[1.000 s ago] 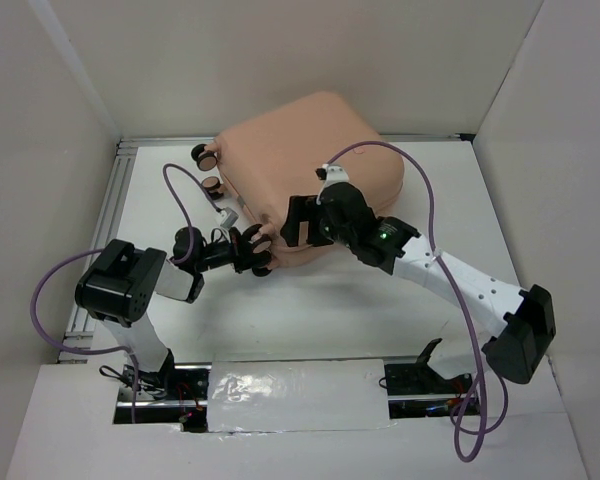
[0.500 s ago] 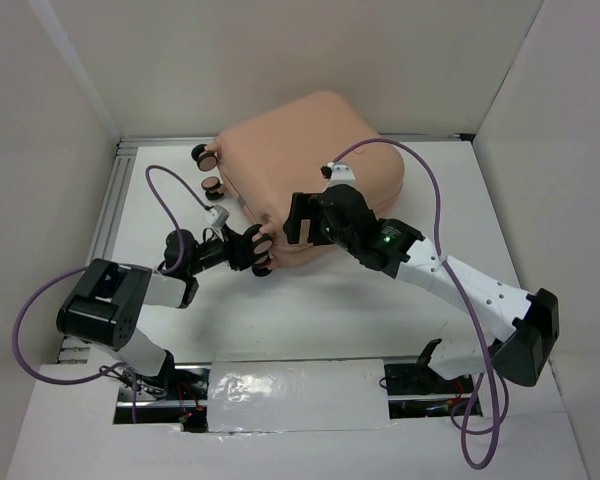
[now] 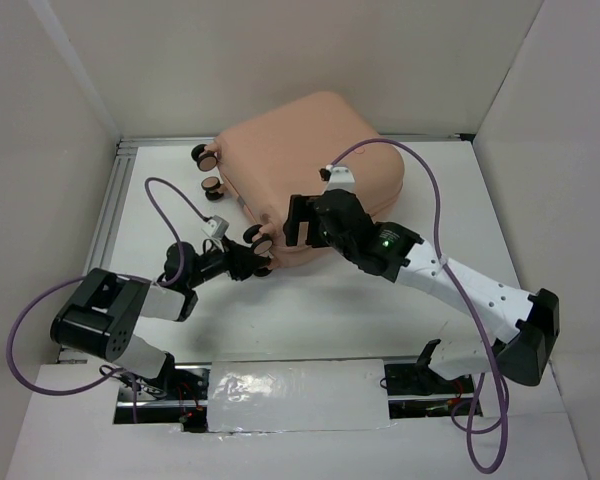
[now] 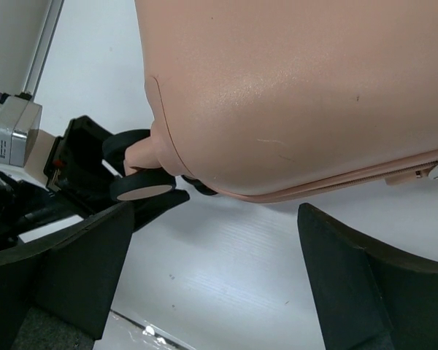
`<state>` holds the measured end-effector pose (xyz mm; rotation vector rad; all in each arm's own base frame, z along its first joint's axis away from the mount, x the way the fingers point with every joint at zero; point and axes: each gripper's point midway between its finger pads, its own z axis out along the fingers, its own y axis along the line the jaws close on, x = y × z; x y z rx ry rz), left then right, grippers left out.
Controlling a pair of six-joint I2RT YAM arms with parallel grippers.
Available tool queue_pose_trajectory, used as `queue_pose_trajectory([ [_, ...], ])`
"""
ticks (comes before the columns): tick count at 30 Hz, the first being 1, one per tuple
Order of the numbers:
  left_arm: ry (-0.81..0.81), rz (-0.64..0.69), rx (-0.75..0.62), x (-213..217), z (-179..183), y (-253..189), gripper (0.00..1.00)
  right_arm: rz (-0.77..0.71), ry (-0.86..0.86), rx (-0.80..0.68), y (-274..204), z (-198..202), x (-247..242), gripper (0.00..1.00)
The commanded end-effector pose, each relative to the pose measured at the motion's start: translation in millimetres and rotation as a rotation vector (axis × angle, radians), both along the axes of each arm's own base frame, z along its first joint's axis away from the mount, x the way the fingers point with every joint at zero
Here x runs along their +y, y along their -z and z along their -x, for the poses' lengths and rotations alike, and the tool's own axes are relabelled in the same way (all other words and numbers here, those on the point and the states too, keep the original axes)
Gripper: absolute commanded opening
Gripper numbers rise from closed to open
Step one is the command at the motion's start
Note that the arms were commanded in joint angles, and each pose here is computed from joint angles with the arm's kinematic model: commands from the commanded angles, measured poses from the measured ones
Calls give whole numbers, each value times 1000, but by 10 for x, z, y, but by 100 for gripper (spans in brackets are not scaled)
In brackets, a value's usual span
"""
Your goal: Pack the luggage
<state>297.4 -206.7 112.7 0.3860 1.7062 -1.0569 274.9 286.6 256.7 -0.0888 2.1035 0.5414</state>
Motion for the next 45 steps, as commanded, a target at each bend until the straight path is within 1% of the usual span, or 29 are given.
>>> queue_pose_trajectory([
  [1, 4, 17, -148, -11, -5, -267, 57, -30, 15, -64, -259, -2, -62, 99],
  [2, 17, 15, -138, -20, 30, -216, 57, -11, 11, -59, -250, 13, -87, 99],
  [4, 36, 15, -163, -55, 50, -240, 57, -3, 11, -53, -239, 8, -79, 99],
  [7, -5, 39, -183, -10, 48, -247, 58, 9, 11, -44, -161, 34, -114, 99],
  [9, 18, 50, -182, -45, 47, -228, 58, -18, 16, -54, -199, 32, -105, 99],
  [12, 39, 84, -209, -117, 10, -319, 58, -10, 16, -48, -158, 37, -112, 99],
  [13, 39, 87, -193, -122, 2, -259, 58, -10, 16, -48, -158, 37, -112, 99],
  [14, 50, 98, -229, -156, 18, -313, 58, -6, 8, -39, -123, 38, -88, 99],
  [16, 52, 120, -242, -179, -33, -363, 58, -6, 7, -39, -122, 38, -88, 99],
  [17, 53, 126, -224, -184, -35, -320, 58, 1, 7, -34, -111, 32, -80, 99],
  [19, 54, 140, -249, -200, -79, -396, 58, 1, 7, -34, -111, 32, -80, 99],
  [22, 62, 130, -244, -235, -90, -357, 58, 1, 7, -34, -111, 32, -80, 99],
  [23, 52, 123, -256, -233, -133, -370, 57, 5, 17, -38, -114, 21, -95, 99],
  [25, 52, 120, -278, -236, -153, -420, 57, 5, 17, -38, -114, 20, -95, 99],
  [26, 65, 114, -262, -247, -131, -398, 55, 5, 17, -38, -114, 20, -95, 99],
  [29, 99, 116, -280, -295, -144, -457, 51, 22, 20, -39, -74, 15, -118, 99],
  [37, 97, 111, -290, -319, -233, -541, 37, 18, 11, -36, -58, 9, -80, 99],
  [40, 106, 110, -289, -326, -220, -535, 34, 15, 3, -33, -56, 19, -67, 99],
  [41, 107, 118, -289, -328, -215, -555, 34, 22, 3, -27, -23, 11, -56, 99],
  [44, 107, 120, -308, -306, -236, -613, 44, 27, -5, -18, 20, 27, -52, 99],
  [45, 98, 119, -308, -276, -258, -614, 44, 19, -5, -23, 3, 18, -41, 99],
])
